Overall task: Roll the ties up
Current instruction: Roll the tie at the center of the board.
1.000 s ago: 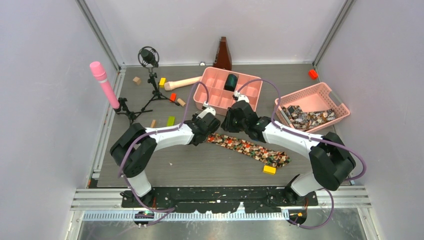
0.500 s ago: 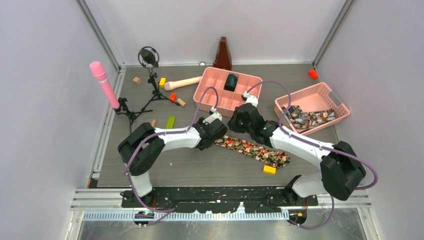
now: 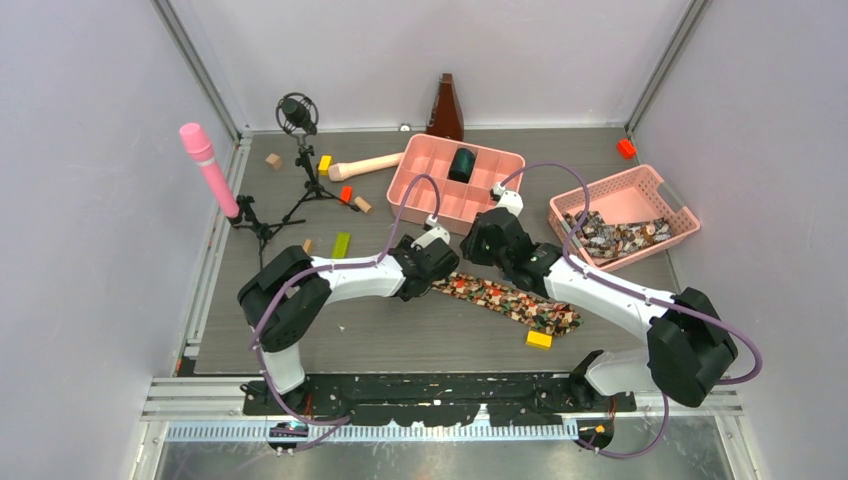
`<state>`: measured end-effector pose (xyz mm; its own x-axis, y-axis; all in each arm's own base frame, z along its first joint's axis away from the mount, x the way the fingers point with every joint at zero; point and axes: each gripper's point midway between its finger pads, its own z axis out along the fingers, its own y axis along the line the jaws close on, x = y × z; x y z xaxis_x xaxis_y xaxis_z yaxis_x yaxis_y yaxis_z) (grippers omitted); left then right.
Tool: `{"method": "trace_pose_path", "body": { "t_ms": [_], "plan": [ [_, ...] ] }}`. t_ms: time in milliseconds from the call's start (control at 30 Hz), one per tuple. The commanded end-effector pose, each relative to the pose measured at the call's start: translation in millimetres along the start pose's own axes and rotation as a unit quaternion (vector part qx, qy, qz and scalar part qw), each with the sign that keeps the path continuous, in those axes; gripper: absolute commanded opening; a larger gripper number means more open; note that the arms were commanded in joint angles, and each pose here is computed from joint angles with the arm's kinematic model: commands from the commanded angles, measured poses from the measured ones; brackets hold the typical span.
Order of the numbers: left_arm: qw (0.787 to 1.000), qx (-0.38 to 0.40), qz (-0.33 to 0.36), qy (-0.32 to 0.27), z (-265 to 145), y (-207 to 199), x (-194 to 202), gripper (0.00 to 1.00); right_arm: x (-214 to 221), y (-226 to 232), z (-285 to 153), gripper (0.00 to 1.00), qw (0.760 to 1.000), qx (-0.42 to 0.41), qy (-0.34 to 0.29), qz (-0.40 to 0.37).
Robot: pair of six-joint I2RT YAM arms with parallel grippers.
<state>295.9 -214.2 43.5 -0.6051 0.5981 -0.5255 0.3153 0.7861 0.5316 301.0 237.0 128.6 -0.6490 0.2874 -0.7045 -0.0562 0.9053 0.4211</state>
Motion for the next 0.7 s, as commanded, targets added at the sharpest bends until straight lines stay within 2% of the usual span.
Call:
{"method": "trace_pose_path", "body": {
  "t_ms": [0, 233, 400, 667],
  "plan": [
    [0.998, 0.041, -0.039, -0.012, -8, -14, -16, 0.42, -15, 1, -7, 0.27, 1.000, -0.002, -0.028, 0.012],
    [0.995, 0.074, -0.058, -0.017, -13, -24, -22, 0.45, -14, 2, -7, 0.28, 1.000, -0.004, -0.026, 0.013],
    [0.994, 0.084, -0.071, -0.021, -15, -27, -23, 0.41, -13, 2, -7, 0.28, 1.000, -0.004, -0.023, 0.012],
    [0.993, 0.085, -0.080, -0.017, -10, -28, -21, 0.24, -11, 2, -5, 0.28, 1.000, -0.004, -0.019, 0.013]
  ]
}}
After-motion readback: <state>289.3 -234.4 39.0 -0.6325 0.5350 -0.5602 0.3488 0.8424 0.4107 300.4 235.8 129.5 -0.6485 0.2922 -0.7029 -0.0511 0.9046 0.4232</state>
